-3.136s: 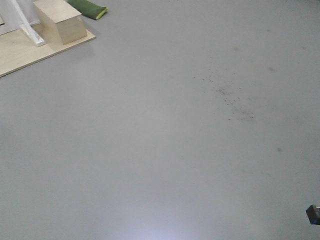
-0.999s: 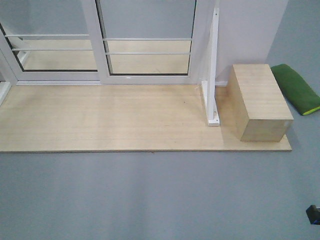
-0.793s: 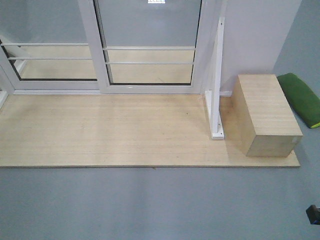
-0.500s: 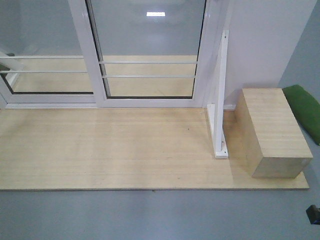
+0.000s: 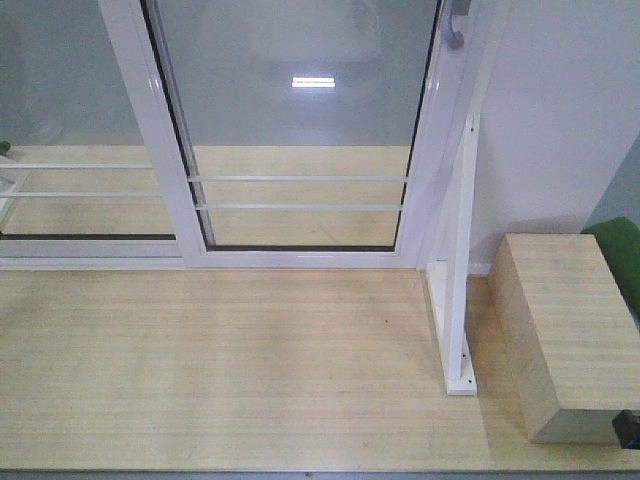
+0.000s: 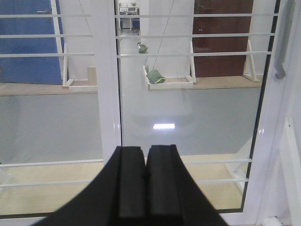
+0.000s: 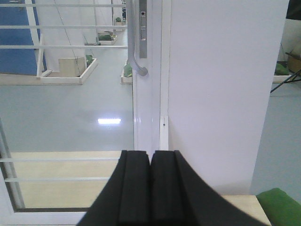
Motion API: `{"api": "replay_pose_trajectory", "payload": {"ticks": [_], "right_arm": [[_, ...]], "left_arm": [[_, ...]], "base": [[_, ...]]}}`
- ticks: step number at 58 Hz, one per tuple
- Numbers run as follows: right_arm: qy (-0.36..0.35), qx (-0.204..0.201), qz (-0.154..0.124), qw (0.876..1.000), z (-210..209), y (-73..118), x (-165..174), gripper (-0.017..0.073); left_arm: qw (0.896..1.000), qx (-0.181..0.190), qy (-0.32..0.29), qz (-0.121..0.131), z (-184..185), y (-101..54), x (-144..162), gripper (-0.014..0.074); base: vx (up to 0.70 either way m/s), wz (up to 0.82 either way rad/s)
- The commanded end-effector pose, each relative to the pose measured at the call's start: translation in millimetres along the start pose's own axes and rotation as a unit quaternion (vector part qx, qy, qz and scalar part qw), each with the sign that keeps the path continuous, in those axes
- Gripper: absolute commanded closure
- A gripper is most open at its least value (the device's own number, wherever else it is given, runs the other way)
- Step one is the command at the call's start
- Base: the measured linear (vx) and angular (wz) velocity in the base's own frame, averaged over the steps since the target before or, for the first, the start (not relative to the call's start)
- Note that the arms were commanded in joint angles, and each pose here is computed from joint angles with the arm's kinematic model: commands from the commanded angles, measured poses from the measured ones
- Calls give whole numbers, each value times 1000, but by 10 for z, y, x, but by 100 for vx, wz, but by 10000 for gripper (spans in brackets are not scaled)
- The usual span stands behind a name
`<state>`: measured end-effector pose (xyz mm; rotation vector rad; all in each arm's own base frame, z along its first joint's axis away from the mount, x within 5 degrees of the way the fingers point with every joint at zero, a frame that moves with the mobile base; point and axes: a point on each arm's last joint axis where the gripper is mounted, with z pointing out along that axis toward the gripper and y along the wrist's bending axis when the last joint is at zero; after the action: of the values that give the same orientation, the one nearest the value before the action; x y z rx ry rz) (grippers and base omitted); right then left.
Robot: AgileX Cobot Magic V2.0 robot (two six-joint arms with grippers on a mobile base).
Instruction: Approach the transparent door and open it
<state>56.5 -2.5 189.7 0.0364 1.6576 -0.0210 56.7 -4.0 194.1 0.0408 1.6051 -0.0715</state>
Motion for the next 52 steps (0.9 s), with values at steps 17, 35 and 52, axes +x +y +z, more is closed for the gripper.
{"api": "replay_pose_trajectory", "payload": {"ticks": [17, 35, 52], "right_arm": [[-48, -3, -5, 999, -13, 6, -70, 565], [-48, -3, -5, 999, -13, 6, -70, 565], [-48, -3, -5, 999, -13, 6, -70, 565]], "left_arm": [[999, 6, -40, -10, -6, -6, -28, 600], [999, 6, -40, -10, -6, -6, -28, 600], [999, 6, -40, -10, -6, -6, -28, 600]], "base": [[40, 2], [35, 0], [28, -1]]}}
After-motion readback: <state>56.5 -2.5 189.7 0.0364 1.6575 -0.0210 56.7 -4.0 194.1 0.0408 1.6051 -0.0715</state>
